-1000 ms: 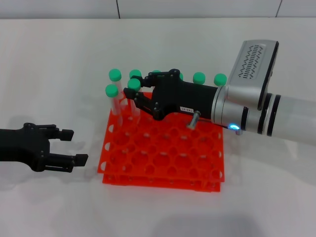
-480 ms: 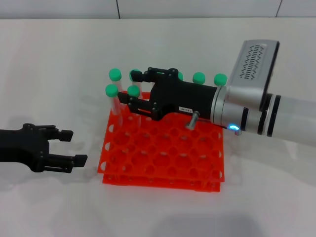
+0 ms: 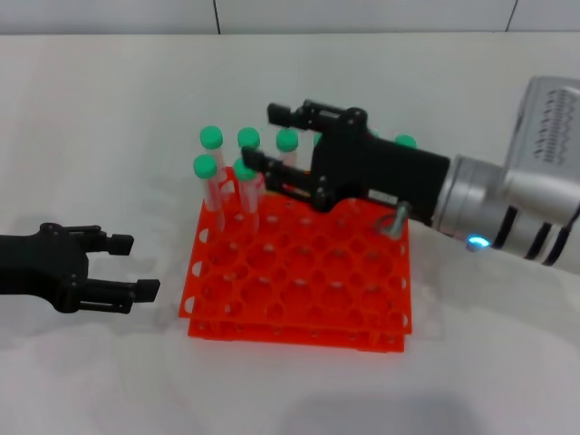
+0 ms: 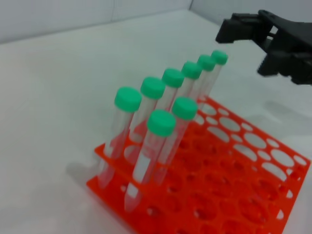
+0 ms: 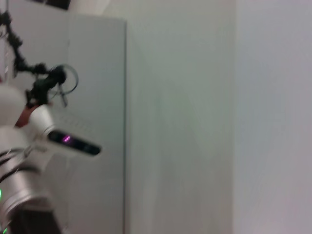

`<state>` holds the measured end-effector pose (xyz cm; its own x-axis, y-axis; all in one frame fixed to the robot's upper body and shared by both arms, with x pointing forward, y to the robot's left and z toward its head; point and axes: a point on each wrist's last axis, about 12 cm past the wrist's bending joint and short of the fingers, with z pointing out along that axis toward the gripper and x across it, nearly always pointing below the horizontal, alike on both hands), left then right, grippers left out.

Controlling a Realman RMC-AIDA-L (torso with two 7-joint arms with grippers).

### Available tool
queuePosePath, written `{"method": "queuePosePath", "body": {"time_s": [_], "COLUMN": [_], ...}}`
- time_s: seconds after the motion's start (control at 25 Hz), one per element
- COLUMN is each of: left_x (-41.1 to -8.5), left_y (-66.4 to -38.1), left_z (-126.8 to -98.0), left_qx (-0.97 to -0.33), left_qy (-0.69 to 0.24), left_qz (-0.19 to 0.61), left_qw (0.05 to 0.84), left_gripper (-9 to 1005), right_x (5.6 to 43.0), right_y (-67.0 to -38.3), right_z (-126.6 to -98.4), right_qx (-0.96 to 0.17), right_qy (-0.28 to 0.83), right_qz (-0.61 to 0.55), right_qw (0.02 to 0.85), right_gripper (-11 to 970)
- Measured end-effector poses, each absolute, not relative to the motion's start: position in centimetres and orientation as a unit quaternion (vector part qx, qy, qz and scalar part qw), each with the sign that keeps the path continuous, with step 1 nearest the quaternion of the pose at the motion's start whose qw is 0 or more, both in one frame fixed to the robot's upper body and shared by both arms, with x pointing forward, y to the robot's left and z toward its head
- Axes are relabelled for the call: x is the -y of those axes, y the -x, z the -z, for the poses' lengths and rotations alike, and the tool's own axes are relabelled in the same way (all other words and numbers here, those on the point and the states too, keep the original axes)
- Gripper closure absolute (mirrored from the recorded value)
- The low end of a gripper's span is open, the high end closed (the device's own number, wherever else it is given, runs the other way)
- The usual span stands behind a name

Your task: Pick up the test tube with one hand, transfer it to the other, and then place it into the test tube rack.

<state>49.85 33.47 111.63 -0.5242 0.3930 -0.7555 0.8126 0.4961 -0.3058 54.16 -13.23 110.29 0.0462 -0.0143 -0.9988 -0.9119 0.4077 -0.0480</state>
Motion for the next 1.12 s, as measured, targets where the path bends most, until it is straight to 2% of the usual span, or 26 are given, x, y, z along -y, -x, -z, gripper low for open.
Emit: {"method": "queuePosePath", "body": {"time_s": [0.2, 0.44, 0.72, 1.12], "left_x": [-33.9, -34.3, -33.3, -32.3], "left_y": [-49.6, -49.2, -49.3, -49.6], "left_z": [-112.4, -113.9, -114.1, -113.1], "left_qx": [-0.786, -0.737, -0.71, -0.696], "left_qy": [-0.374, -0.366, -0.36, -0.347], "left_qz": [0.348, 0.375, 0.397, 0.429], "left_qw": [0.349, 0.427, 0.456, 0.459], "left_gripper": [133, 133, 132, 132], "right_x": [16.5, 21.9, 27.4, 28.9], "right_y": [-55.0, -55.5, -55.2, -55.1], "right_z": [-111.2, -112.1, -112.7, -113.4], "right_qx": [-0.597, -0.638, -0.679, -0.709], "right_qy": [0.366, 0.36, 0.374, 0.435], "right_qz": [-0.386, -0.413, -0.39, -0.338], "right_qw": [0.6, 0.541, 0.497, 0.44], "right_gripper": [396, 397, 398, 400]}}
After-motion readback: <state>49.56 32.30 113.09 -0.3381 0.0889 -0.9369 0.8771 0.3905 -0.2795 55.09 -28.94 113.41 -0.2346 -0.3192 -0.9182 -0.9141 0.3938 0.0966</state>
